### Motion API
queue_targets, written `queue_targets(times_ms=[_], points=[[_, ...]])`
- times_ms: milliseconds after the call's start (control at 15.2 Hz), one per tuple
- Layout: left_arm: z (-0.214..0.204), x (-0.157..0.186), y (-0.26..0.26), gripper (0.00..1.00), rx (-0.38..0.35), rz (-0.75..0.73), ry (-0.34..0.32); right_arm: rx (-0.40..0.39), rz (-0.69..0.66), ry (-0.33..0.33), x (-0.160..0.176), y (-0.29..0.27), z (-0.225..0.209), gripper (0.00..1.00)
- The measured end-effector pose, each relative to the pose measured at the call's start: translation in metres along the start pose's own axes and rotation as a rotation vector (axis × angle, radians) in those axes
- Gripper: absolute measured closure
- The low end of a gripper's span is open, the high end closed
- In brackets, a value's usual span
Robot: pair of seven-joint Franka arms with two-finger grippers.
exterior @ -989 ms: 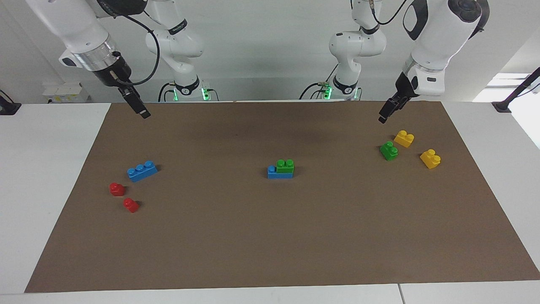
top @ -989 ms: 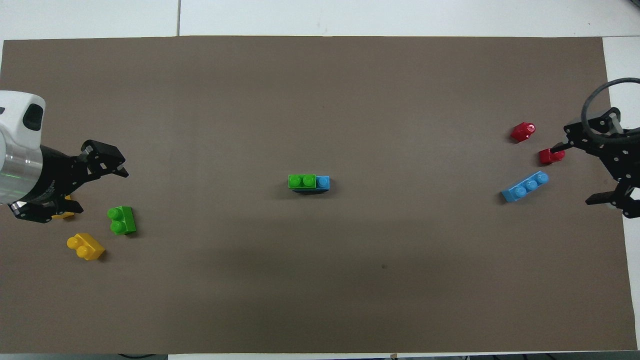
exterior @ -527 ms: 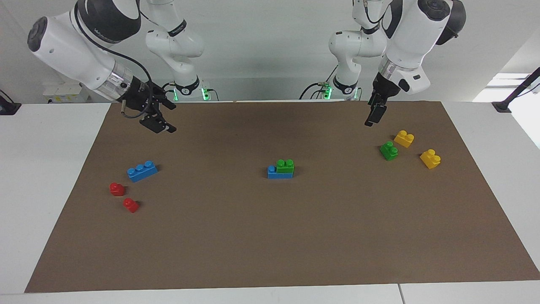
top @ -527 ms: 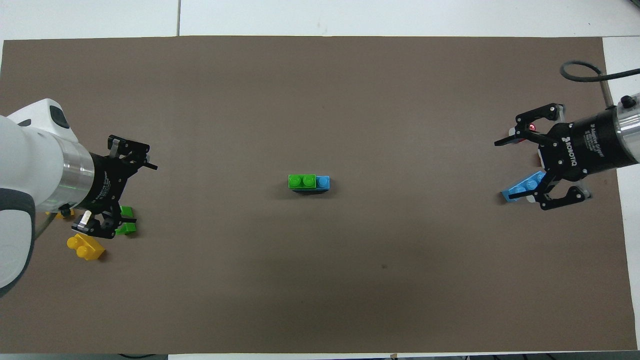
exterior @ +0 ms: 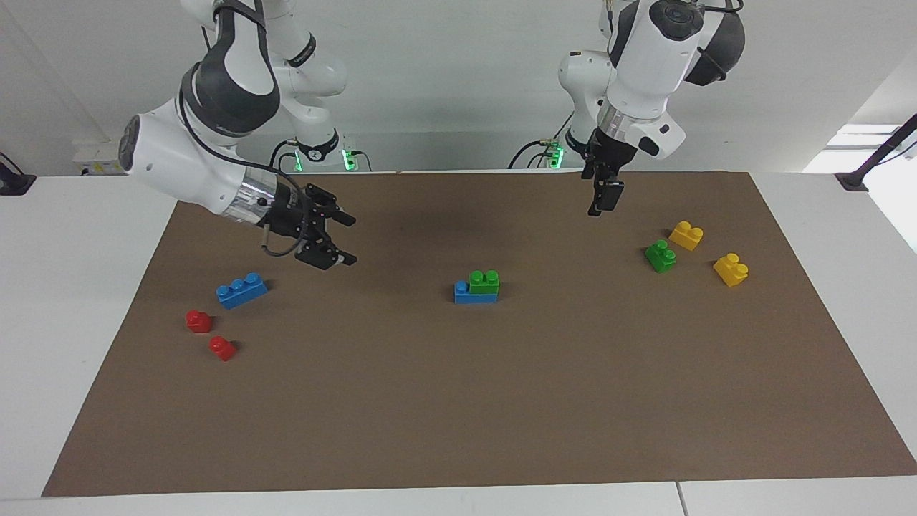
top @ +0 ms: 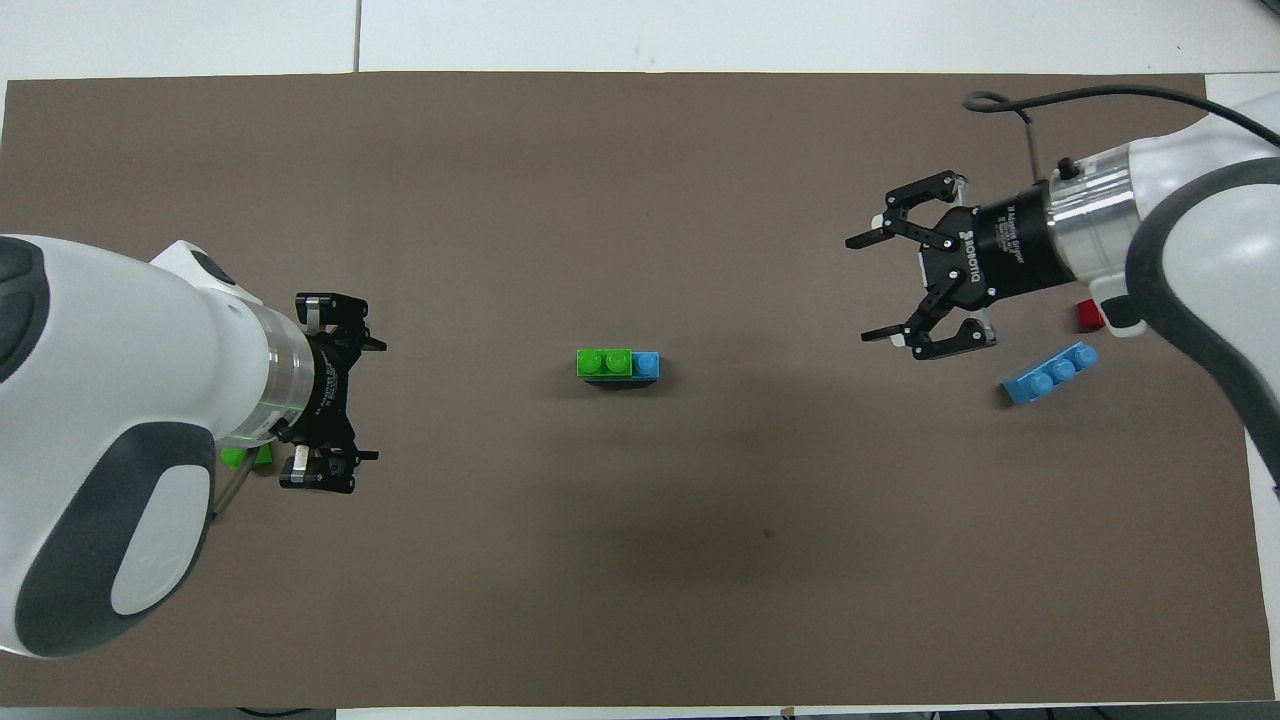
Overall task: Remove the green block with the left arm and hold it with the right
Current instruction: 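Move the left gripper toward the green-blue brick while the right gripper approaches it, then grasp the green end with the left gripper while the right gripper grasps blue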
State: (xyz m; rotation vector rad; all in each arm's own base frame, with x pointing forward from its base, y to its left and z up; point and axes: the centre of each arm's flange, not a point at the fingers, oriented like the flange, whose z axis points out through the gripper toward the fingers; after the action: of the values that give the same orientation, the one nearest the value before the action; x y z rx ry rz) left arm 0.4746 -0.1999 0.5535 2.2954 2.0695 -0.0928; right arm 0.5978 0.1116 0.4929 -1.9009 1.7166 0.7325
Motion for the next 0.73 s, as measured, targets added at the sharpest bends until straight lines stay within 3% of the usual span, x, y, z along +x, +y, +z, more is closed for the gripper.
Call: queue_targets(times_ms=[396,725], points=[[0.042,-0.035,0.012,0.00,-0.008,-0.082,-0.019,-0.006,0.017,0.060,-0.028,0.002,0.076,0.07],[0.086,-0.070,0.026,0.00,-0.019,-0.145,-0.032,-0.038,0.039,0.107,-0.015,0.011,0.095,0.10]])
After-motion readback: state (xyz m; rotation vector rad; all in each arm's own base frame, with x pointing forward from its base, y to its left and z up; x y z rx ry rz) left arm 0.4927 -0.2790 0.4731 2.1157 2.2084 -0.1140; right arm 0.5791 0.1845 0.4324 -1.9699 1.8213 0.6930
